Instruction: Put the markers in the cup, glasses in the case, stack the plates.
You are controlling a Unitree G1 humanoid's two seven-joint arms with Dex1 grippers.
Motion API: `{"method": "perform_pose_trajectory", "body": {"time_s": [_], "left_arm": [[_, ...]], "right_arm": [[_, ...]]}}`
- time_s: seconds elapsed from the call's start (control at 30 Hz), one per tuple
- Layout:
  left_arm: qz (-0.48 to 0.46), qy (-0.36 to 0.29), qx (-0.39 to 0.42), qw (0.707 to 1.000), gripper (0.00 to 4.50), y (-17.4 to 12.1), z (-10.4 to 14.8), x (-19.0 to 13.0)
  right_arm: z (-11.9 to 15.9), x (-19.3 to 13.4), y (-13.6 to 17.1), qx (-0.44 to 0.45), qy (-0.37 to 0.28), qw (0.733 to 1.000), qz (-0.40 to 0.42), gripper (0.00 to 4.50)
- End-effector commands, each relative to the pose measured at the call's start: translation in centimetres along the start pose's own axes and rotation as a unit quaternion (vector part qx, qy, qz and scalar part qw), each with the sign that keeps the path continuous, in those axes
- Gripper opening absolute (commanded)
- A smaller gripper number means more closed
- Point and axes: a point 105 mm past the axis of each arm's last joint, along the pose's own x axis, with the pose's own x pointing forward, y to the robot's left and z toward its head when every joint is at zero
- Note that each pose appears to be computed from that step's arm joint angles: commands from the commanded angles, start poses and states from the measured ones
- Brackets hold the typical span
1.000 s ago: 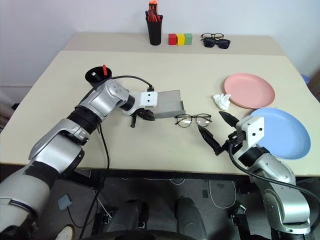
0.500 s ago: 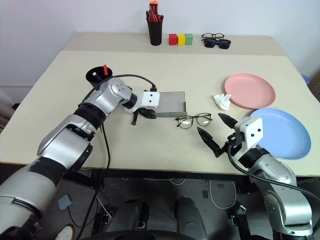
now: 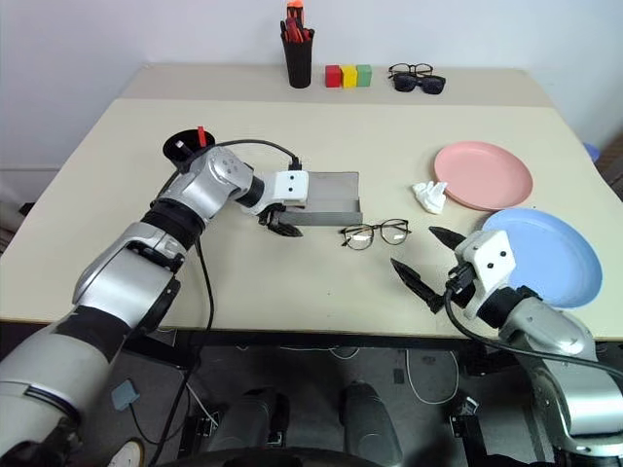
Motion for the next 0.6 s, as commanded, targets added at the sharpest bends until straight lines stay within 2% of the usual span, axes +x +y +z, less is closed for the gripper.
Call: {"method": "perform_pose_trajectory", "body": {"time_s": [0.03, 0.13, 0.23, 0.4, 0.5, 0.6], "left_arm": [[0.024, -0.068, -0.003, 0.997, 3.49, 0.5, 3.0, -2.5], [0.039, -0.11, -0.038, 0.992, 3.49, 0.0, 3.8, -4.4], [0.045, -0.152, -0.079, 0.984, 3.49, -2.0, 3.1, -6.2], [0.049, -0.079, -0.125, 0.988, 3.49, -9.5, -3.2, -5.6], [0.067, -0.076, -0.132, 0.986, 3.49, -11.5, -3.5, -5.2], [0.092, -0.094, -0.162, 0.978, 3.49, -11.8, -2.9, -4.8]], "right_arm": [[-0.1, 1.1, -0.7, -0.053, 0.028, 0.997, 0.045, 4.5], [-0.7, 2.1, -1.4, -0.092, 0.056, 0.991, 0.078, 4.5], [-0.8, 3.4, -1.6, -0.103, 0.057, 0.987, 0.112, 4.5], [-0.5, 5.4, -2.2, -0.127, 0.066, 0.974, 0.174, 4.5], [0.0, 6.5, -3.0, -0.137, 0.062, 0.97, 0.191, 4.5], [0.5, 7.5, -3.8, -0.148, 0.058, 0.967, 0.199, 4.5]]}}
